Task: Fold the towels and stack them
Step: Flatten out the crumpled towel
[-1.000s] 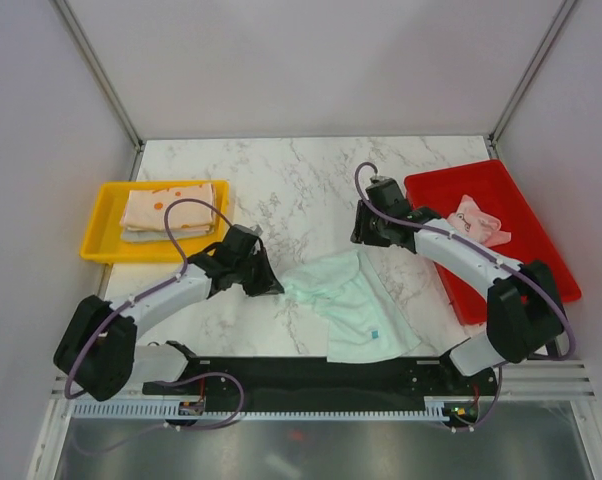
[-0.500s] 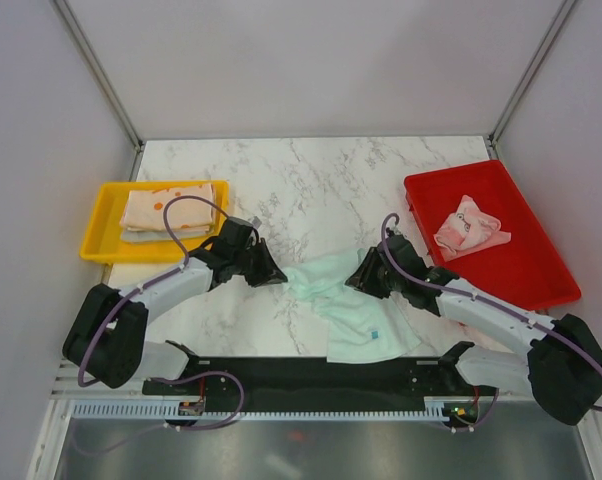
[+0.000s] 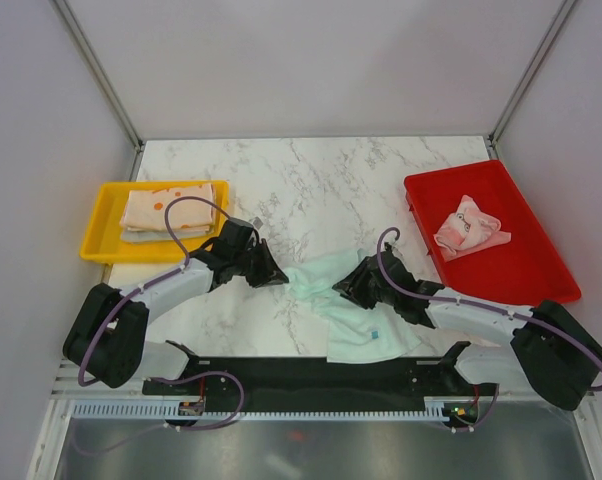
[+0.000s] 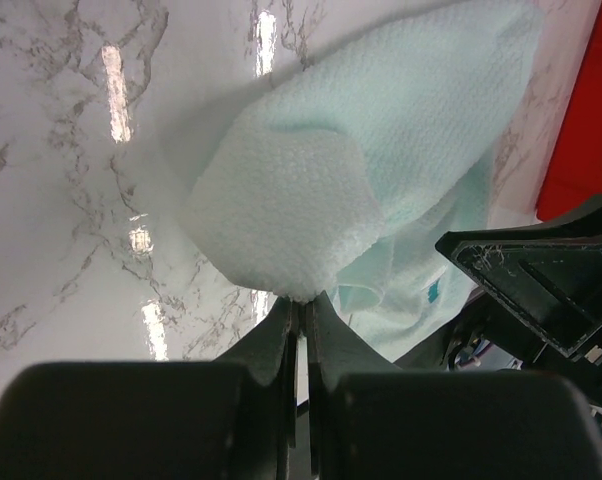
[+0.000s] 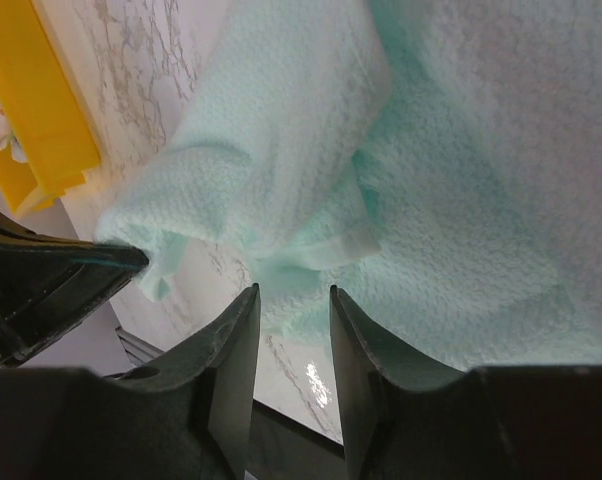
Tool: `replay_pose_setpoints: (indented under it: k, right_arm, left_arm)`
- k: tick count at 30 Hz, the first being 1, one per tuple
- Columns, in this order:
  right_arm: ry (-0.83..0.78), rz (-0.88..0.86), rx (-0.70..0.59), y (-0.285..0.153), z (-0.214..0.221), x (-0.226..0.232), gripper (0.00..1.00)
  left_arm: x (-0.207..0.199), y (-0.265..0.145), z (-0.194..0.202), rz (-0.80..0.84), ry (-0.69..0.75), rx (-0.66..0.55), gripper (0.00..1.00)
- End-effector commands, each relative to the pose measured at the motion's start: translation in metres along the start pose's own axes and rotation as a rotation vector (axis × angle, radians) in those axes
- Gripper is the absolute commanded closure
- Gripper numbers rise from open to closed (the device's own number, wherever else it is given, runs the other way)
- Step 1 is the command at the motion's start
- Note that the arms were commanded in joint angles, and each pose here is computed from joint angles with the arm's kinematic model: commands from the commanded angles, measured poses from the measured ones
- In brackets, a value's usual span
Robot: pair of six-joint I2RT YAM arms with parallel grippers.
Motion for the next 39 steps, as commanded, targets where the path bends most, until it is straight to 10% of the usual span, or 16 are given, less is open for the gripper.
replay_pose_setpoints:
  k: [1, 27, 39]
  right_arm:
    - [0.051, 0.007, -0.061, 0.005, -0.005, 0.001, 0.58]
    - [0.069, 0.109, -0.073, 0.023, 0.004, -0.013, 0.54]
    - [0.068, 0.107, -0.103, 0.025, 0.001, -0.013, 0.77]
  left_arm:
    - [-0.005, -0.002, 0.001, 0.045, 0.011, 0.014, 0.98]
    - [-0.002, -0.001, 0.001, 0.038, 0.012, 0.010, 0.98]
    - [0.004, 0.004, -0.001, 0.003, 0.019, -0.007, 0.98]
Point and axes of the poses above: each gripper's point midway between its finger pads, its own y axis out along the fingers, its own x axis along the line the jaws close on, z = x × y, the point moved 7 cm from there along -y, back along the fingers, and after that the axes turned 14 degrees about -y, right-handed, at the moved point
